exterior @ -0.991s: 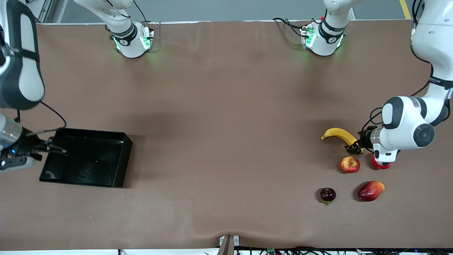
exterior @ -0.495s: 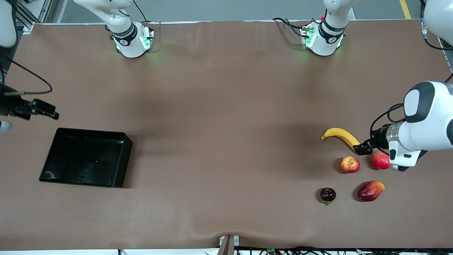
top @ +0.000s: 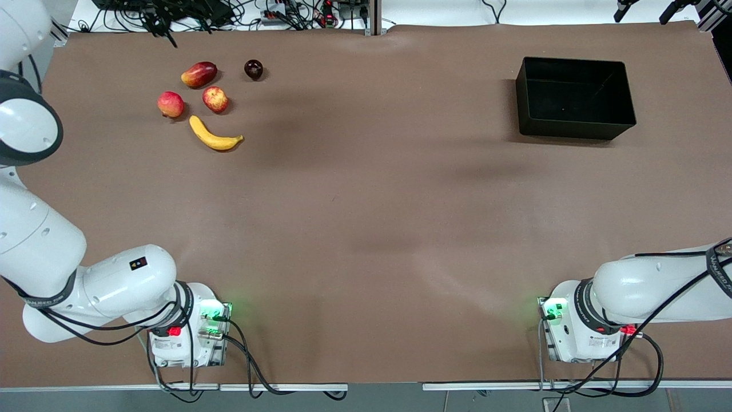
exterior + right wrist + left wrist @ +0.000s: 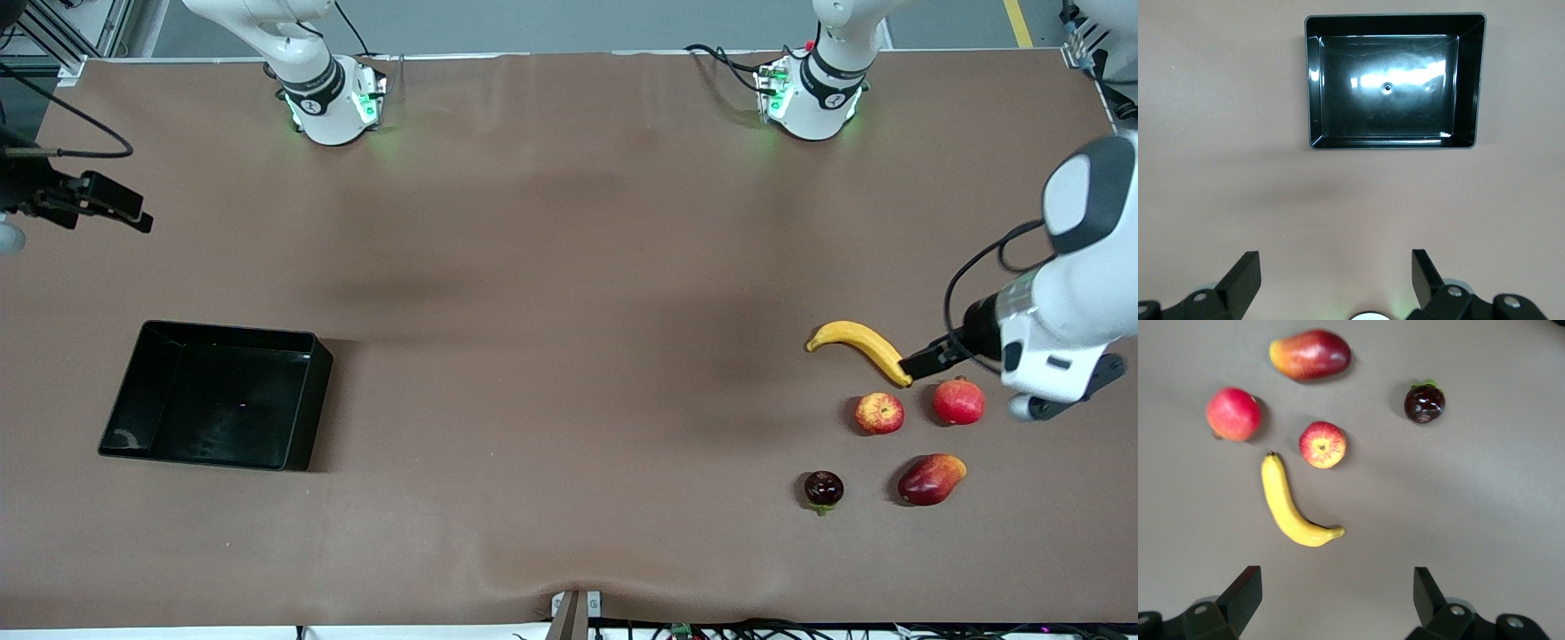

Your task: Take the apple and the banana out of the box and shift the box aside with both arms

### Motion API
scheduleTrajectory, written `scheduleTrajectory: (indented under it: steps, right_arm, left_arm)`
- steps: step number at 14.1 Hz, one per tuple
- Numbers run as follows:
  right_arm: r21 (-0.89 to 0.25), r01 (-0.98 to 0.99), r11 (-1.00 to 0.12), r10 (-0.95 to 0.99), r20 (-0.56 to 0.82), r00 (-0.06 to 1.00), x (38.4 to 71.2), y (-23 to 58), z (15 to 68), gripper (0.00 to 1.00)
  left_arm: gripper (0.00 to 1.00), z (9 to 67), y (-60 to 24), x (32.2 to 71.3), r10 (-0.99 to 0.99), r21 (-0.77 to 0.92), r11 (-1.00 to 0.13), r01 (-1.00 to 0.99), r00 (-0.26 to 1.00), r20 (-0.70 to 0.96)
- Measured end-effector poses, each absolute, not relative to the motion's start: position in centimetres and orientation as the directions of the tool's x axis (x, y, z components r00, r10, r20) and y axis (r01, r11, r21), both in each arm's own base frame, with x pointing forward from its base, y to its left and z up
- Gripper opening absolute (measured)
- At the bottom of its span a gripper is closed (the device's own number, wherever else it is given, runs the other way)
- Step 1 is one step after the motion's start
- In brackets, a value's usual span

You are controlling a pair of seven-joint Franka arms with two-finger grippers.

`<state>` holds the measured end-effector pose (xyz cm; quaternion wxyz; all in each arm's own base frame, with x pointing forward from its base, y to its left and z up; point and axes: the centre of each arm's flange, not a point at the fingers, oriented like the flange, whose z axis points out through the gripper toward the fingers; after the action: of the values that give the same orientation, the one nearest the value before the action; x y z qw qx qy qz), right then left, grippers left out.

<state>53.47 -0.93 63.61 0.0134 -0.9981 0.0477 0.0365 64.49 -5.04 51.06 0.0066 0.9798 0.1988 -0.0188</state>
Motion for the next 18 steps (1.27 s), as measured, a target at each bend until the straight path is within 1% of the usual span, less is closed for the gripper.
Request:
scheduleTrajectory:
  steps: [3,6,10,13,18]
  right_arm:
    - [-0.024,-0.11,-0.994,-0.109,-0.041,0.993,53.3,-1.6,65.6,1.0]
    - [-0.022,-0.118,-0.993,-0.117,-0.052,0.992,53.1,-2.3,65.7,1.0]
    - [-0.023,-0.098,-0.995,-0.097,-0.051,0.994,53.2,-2.5,65.6,1.0]
    - [-0.015,-0.095,-0.995,-0.094,-0.05,0.994,53.2,-2.6,65.6,1.0]
    - [0.002,-0.082,-0.997,-0.082,-0.041,0.996,53.3,-2.9,65.7,1.0]
  left_arm:
    - [1.0,56.5,-3.4,62.4,0.26,-0.028,-0.965,0.261,0.965,0.03]
    - [1.0,59.8,-1.4,60.7,0.176,-0.039,-0.983,0.178,0.983,0.056]
    - [1.0,61.9,-2.5,59.0,0.142,-0.078,-0.986,0.146,0.988,0.056]
    - [1.0,64.1,-4.3,56.7,0.14,-0.089,-0.986,0.143,0.989,0.039]
    - [1.0,66.9,-2.9,53.7,0.126,-0.075,-0.989,0.126,0.992,0.012]
